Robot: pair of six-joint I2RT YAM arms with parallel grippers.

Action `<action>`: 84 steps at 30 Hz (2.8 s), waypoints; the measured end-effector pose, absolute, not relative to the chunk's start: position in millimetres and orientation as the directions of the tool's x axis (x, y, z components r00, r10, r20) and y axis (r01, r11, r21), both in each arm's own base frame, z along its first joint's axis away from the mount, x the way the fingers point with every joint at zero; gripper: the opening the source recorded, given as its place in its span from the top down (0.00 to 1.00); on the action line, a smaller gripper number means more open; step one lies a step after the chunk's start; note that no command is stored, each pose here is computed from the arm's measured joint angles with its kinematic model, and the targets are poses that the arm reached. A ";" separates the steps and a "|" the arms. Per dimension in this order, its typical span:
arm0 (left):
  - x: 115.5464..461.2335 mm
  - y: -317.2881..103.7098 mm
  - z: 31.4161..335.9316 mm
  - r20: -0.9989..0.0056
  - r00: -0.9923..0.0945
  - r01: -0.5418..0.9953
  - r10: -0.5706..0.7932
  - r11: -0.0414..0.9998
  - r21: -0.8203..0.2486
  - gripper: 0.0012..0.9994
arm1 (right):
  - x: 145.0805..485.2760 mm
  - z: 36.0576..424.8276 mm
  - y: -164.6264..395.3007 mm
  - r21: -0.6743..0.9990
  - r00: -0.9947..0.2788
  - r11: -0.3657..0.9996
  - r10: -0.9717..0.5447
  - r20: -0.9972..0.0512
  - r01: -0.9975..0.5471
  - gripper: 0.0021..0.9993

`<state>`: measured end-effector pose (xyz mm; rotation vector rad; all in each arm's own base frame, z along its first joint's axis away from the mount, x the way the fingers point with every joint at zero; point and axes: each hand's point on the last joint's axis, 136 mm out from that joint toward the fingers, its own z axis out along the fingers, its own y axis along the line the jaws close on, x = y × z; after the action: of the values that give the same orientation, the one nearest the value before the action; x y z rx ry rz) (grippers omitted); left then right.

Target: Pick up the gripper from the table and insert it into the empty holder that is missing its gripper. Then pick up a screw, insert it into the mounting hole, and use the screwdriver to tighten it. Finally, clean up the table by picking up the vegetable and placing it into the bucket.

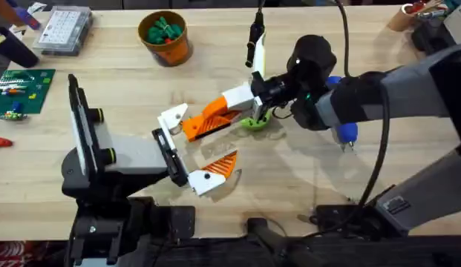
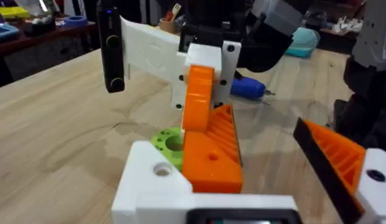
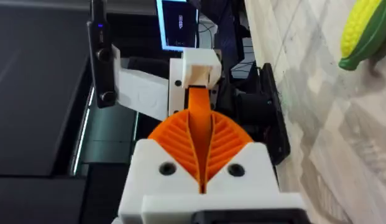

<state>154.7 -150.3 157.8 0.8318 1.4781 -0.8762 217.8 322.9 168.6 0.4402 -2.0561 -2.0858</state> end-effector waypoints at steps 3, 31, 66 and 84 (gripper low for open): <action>154.7 -150.3 157.8 -0.997 -0.079 0.882 0.016 0.467 -0.062 0.01 | 218.0 168.6 323.0 0.997 -0.941 -0.028 -0.329 -0.084 -0.079 0.98; 154.6 -150.3 157.8 -0.997 -0.079 0.882 0.016 0.466 -0.062 0.01 | 219.9 165.7 323.9 0.999 -0.947 -0.010 -0.319 -0.046 -0.046 0.98; 154.5 -150.3 157.7 -0.997 -0.081 0.882 0.015 0.466 -0.065 0.01 | 222.6 169.0 327.2 0.997 -0.952 -0.024 -0.295 -0.079 -0.075 0.98; 155.0 -150.1 157.7 -0.997 -0.081 0.881 0.015 0.468 -0.065 0.01 | 227.7 170.8 332.0 0.996 -0.963 -0.029 -0.255 -0.093 -0.089 0.98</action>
<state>155.0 -150.1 157.7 0.8285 1.4802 -0.8765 227.7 332.0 170.8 0.3747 -2.1033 -2.1404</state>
